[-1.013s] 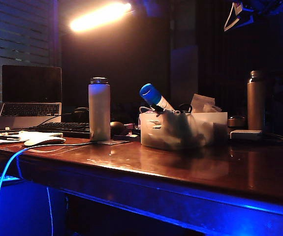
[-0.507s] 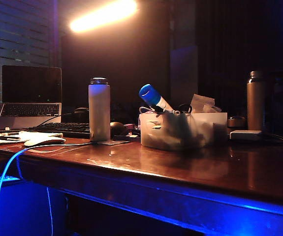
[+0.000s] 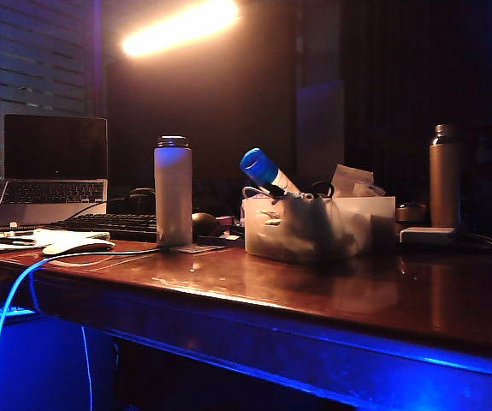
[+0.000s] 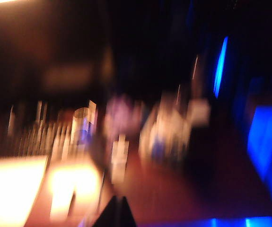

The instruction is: Pick up the liquid glue and place it into the translucent box.

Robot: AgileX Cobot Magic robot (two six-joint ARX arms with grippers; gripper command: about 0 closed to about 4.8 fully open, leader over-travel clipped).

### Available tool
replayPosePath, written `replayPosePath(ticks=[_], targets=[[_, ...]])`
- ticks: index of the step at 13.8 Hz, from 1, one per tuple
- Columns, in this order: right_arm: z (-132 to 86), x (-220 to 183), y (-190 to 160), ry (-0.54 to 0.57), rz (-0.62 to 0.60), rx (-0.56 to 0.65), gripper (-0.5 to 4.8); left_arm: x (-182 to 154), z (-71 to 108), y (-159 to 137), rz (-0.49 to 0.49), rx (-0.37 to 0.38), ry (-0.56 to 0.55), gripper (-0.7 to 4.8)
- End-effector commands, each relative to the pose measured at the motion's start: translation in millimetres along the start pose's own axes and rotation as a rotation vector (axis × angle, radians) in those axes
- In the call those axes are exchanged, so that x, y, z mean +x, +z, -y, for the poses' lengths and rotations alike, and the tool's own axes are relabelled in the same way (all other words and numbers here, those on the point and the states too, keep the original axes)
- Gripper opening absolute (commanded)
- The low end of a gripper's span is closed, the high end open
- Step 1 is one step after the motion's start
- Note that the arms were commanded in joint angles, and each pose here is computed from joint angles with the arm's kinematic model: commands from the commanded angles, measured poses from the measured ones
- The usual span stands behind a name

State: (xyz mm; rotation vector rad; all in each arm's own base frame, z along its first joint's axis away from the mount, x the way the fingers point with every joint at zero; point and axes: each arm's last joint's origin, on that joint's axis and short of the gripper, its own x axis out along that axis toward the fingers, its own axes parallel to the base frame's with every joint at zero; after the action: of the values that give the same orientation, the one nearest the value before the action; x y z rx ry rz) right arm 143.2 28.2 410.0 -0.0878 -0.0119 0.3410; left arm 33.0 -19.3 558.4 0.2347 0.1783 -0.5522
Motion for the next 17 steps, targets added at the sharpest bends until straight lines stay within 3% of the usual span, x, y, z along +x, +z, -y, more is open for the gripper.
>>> replayPosePath(ticks=[1,4,7,10,13,17], targets=[[-8.3,-17.5,-37.6,0.018,-0.022,0.04,-0.01,-46.3,5.4,-28.7,-0.004,-0.068,0.037,-0.06],[-15.1,-35.2,-80.0,0.016,-0.017,0.039,-0.01,-62.7,15.3,-81.9,-0.052,-0.092,0.042,-0.06],[-18.2,-40.4,-105.0,0.016,-0.011,0.039,-0.01,-46.0,26.3,-140.0,-0.048,-0.148,0.027,-0.06],[-19.2,-35.8,-127.0,0.018,-0.064,0.05,-0.01,14.9,42.6,-216.1,0.101,-0.186,-0.087,-0.06],[-19.6,-33.1,-137.3,0.017,-0.077,0.054,-0.01,66.8,48.1,-250.3,0.092,-0.218,-0.107,-0.06],[-20.6,-28.5,-162.3,0.009,-0.143,0.082,-0.01,111.4,52.2,-284.8,0.165,-0.215,-0.066,-0.06]])
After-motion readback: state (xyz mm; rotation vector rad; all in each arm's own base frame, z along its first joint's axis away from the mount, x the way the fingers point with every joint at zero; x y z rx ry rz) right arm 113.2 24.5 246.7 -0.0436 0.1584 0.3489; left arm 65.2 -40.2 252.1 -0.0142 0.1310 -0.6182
